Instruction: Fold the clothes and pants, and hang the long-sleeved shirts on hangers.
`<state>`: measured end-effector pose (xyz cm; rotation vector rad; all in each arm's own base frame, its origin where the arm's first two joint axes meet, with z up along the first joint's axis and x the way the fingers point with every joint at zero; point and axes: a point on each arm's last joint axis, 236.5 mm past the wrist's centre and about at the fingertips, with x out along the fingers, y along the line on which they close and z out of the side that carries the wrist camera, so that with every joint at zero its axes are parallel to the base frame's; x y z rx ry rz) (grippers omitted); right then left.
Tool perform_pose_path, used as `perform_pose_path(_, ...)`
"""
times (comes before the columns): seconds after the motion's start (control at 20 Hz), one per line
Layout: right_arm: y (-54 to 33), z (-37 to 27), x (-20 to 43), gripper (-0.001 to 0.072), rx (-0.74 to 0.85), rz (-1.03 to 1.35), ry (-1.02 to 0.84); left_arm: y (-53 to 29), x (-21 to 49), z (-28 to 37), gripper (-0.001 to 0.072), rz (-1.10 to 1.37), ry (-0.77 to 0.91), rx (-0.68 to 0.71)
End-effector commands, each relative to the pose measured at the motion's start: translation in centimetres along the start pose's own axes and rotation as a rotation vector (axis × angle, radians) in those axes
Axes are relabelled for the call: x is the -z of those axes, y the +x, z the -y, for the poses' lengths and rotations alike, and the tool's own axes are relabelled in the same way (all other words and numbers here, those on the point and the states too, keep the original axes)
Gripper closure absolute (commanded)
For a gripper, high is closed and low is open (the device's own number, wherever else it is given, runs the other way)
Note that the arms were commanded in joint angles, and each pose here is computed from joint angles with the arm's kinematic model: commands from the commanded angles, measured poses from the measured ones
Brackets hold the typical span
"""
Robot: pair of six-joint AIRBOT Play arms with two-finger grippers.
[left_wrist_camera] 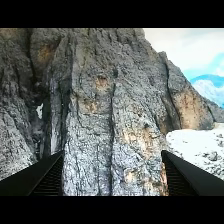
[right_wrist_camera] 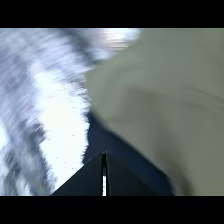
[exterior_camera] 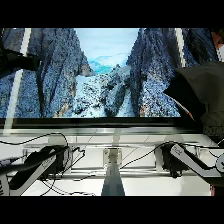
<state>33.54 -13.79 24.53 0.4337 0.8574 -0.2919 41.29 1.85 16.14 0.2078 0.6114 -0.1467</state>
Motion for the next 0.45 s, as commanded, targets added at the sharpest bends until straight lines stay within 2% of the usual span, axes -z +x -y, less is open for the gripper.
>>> perform_pose_path(0.0,3.3,-10.4,-0.3,0.0688,-0.112,0.053,-0.322,0.0,0.0,0.0,0.0020,0.001,0.001,-0.001)
perform_pose_path(0.15,3.1,-17.7,1.6,0.0688,-0.151,0.121,-0.590,0.0,0.0,0.0,0.0020,0.001,0.001,-0.001)
perform_pose_path(0.4,1.9,-24.0,5.8,0.0687,-0.256,0.118,-0.777,0.0,0.0,0.0,0.0020,0.001,0.001,-0.001)
